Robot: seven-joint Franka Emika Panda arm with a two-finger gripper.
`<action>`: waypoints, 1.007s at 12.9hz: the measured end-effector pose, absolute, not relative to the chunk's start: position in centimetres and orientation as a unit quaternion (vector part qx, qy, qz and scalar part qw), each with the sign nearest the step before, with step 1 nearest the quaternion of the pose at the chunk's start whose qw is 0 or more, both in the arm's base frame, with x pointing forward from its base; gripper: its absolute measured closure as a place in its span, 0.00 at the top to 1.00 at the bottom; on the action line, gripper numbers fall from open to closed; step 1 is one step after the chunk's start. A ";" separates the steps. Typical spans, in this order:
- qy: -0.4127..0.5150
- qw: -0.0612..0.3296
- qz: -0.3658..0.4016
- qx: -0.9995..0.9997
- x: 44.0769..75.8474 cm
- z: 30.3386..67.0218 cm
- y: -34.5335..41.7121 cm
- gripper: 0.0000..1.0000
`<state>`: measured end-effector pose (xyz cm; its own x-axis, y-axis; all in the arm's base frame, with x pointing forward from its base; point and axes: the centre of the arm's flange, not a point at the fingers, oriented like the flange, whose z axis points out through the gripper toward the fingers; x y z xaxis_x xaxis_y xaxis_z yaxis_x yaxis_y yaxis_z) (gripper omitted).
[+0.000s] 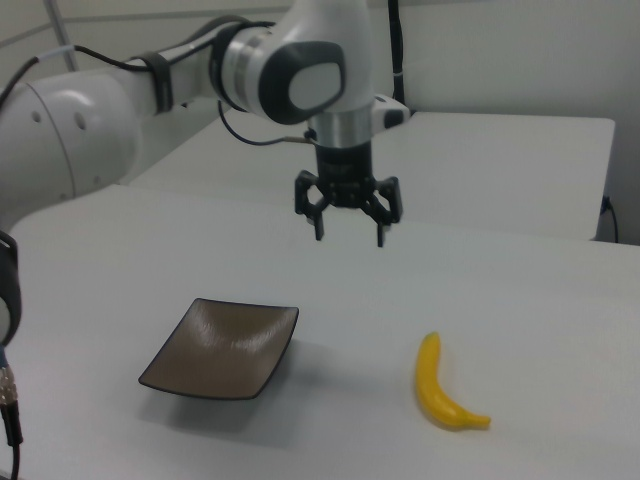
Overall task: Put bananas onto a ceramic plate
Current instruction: 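Lower the open gripper over the banana's stem end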
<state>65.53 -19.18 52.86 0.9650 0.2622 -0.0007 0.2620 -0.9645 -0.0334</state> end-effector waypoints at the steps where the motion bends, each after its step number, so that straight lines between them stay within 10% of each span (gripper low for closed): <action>1: -0.129 0.018 0.006 -0.991 65.5 52.2 -20.2 1.00; 13: -0.123 -0.071 0.019 -0.990 67.9 41.2 -27.4 1.00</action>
